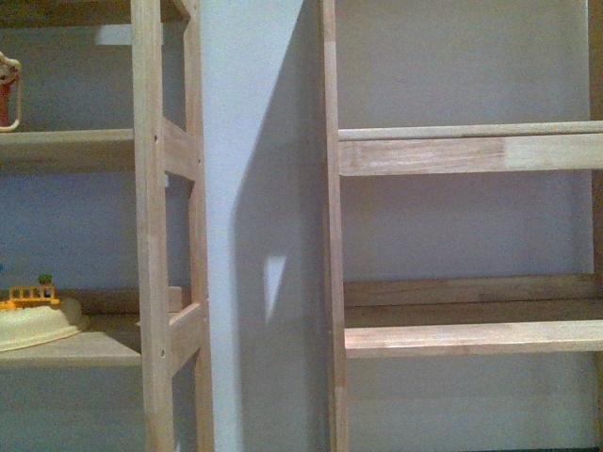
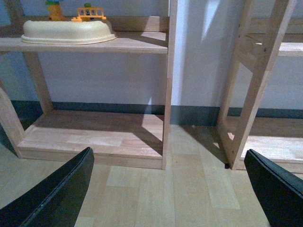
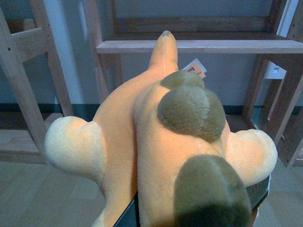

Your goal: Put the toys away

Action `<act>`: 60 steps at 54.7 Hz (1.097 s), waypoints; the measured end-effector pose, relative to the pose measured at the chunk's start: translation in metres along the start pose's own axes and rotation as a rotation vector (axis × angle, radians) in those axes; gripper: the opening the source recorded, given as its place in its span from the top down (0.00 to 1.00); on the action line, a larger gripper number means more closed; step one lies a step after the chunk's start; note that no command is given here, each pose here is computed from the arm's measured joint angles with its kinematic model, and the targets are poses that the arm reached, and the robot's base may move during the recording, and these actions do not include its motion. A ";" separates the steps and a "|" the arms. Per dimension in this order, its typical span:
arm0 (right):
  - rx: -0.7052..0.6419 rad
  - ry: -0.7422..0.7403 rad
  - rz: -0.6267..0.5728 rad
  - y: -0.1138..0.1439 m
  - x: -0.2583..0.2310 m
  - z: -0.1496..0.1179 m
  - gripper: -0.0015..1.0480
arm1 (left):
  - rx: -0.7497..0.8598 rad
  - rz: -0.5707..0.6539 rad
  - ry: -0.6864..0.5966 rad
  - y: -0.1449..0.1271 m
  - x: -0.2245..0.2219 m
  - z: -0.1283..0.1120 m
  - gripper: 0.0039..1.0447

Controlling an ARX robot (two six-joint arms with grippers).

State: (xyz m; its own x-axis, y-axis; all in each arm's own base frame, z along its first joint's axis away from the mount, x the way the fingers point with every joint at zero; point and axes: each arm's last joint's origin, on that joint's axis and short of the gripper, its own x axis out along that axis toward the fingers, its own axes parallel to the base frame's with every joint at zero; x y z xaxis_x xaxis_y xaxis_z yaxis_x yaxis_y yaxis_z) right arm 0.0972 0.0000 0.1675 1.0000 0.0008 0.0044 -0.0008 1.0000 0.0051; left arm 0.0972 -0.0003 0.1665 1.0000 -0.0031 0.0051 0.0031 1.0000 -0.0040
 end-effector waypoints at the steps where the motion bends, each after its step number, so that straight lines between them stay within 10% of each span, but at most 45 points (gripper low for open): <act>1: 0.000 0.000 0.000 0.000 0.000 0.000 0.93 | 0.000 0.001 0.000 0.000 0.000 0.000 0.06; 60: 0.051 0.005 -0.122 0.001 0.000 -0.001 0.93 | 0.000 0.000 -0.001 0.000 0.000 0.000 0.06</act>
State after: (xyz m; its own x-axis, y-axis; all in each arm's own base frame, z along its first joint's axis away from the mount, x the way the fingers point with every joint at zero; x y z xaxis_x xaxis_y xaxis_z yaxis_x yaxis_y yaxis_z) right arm 0.0975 0.0010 0.1670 0.9927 -0.1206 -0.0047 0.1207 0.9911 0.0557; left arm 0.0971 -0.0003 0.1666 1.0000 -0.0034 0.0059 0.0035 1.0000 -0.0040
